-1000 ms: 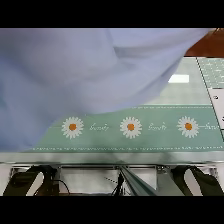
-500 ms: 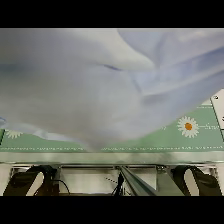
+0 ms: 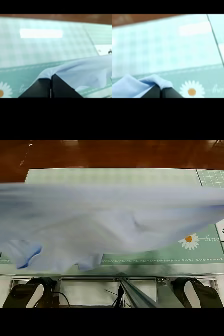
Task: Fold the shirts.
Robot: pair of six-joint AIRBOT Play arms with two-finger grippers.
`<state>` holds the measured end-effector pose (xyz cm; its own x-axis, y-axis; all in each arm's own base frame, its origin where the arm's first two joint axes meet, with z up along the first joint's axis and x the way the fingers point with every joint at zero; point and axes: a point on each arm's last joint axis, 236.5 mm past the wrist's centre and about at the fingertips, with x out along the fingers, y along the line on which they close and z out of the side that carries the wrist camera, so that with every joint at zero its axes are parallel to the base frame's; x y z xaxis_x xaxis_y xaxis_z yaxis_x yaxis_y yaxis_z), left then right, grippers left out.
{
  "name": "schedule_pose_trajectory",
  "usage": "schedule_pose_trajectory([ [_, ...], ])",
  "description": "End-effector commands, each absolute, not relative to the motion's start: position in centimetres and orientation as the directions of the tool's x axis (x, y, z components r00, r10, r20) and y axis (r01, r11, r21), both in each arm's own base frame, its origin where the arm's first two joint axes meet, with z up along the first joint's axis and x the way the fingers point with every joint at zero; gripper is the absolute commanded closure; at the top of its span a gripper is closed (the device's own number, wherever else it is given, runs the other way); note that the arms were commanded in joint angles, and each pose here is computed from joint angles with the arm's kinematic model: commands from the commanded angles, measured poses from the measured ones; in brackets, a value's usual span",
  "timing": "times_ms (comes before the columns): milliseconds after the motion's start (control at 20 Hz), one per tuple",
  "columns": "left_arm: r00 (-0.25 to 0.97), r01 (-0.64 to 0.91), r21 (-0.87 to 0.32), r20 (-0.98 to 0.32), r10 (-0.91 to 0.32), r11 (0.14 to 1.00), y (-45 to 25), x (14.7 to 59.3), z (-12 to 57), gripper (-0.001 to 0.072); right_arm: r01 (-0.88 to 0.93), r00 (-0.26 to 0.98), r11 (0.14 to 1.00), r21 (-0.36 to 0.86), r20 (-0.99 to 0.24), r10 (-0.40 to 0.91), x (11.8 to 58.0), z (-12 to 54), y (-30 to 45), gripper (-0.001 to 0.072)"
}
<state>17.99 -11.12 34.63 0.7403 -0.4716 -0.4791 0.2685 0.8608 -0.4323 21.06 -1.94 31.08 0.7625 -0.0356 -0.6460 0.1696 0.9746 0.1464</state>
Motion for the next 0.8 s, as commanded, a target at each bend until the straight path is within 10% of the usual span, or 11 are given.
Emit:
schedule_pose_trajectory([
  [0,0.701,0.196,-0.458,-0.553,-0.450,0.867,-10.2,23.2,28.6,0.0688,0.204,0.654,0.966,0.161,-0.757,-0.012,25.1,25.5,-3.8,0.0693],
  [450,0.694,0.164,-0.416,-0.596,-0.404,0.894,-8.2,38.7,20.5,0.0687,0.052,0.658,0.936,0.348,-0.717,0.230,47.2,13.6,3.9,0.0693],
  [750,0.484,0.101,-0.425,-0.769,-0.417,0.900,-8.1,43.4,7.7,0.0687,0.149,0.452,0.929,0.338,-0.859,0.240,49.9,-0.2,4.1,0.0692],
])
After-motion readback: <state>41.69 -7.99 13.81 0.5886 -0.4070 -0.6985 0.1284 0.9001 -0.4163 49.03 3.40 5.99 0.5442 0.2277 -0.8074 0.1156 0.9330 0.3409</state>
